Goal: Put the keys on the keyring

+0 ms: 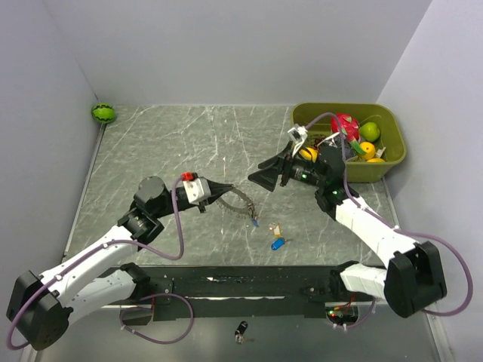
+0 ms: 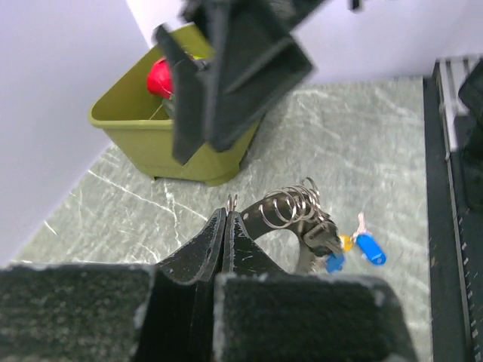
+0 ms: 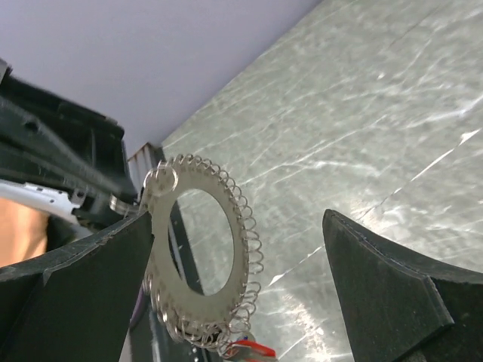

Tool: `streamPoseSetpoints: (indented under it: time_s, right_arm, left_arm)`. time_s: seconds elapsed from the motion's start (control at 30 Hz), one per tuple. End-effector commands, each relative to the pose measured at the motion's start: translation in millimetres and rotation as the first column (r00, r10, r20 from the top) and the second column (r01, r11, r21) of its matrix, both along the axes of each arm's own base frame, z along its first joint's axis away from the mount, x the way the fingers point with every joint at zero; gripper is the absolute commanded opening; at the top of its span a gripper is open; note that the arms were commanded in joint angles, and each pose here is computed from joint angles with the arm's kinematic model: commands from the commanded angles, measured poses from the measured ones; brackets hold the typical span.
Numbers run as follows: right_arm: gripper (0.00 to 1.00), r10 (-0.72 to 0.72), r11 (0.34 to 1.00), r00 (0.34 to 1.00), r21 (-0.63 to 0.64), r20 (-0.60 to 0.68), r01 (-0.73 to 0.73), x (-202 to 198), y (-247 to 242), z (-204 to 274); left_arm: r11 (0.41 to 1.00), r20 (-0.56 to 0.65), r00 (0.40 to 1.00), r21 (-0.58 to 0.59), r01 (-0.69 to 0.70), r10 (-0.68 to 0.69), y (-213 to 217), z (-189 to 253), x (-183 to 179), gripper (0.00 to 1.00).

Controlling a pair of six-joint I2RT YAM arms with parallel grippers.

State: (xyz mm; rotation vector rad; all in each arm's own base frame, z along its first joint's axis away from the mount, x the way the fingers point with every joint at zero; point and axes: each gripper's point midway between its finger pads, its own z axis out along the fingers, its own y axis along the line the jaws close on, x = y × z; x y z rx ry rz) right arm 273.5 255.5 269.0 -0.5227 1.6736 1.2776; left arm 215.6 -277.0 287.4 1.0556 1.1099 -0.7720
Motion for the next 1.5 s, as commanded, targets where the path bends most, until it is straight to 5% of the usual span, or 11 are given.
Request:
streamPoseSetpoints:
  time_s: [0.0, 0.33, 0.7, 1.0, 1.2, 1.47]
  right_arm:
    - [1.0, 0.033, 0.999, 0.999, -0.004, -0.025, -0.033, 4.1, 3.7, 18.3]
    - [1.0, -0.15, 0.972, 0.988, -0.19, -0.035, 0.141, 17.6, -19.2, -19.4]
    - [1.0, -0.382, 0.817, 0.913, -0.513, -0.141, 0.262, -3.0, -51.9, -108.4]
    - [0.96, -0.49, 0.75, 0.825, -0.618, -0.281, 0.235, -33.1, -75.6, -159.4]
    - [0.75, -0.476, 0.745, 0.797, -0.652, -0.371, 0.141, -56.5, -78.2, -185.1]
    - [0.71, -0.501, 0.729, 0.733, -0.68, -0.46, 0.071, -81.2, -84.0, -215.2]
  left_arm:
    - [1.0, 0.198, 0.98, -0.005, 0.022, -0.021, -0.3, 21.1, -7.7, 0.01]
    - [0.995, 0.188, 0.981, -0.098, -0.021, 0.039, 7.9, 28.5, -8.2, 0.01]
    - [0.992, 0.043, 0.998, -0.122, -0.033, 0.038, 3.3, -6.3, -1.3, 0.01]
    - [0.995, 0.024, 0.999, -0.095, -0.026, 0.028, 3.9, -20.5, -0.5, 0.01]
    - [0.996, 0.029, 1.0, -0.089, 0.012, -0.009, 0.6, -22.4, -5.7, 0.01]
    - [0.995, 0.023, 0.999, -0.095, 0.043, -0.041, -2.0, -19.9, -10.6, 0.01]
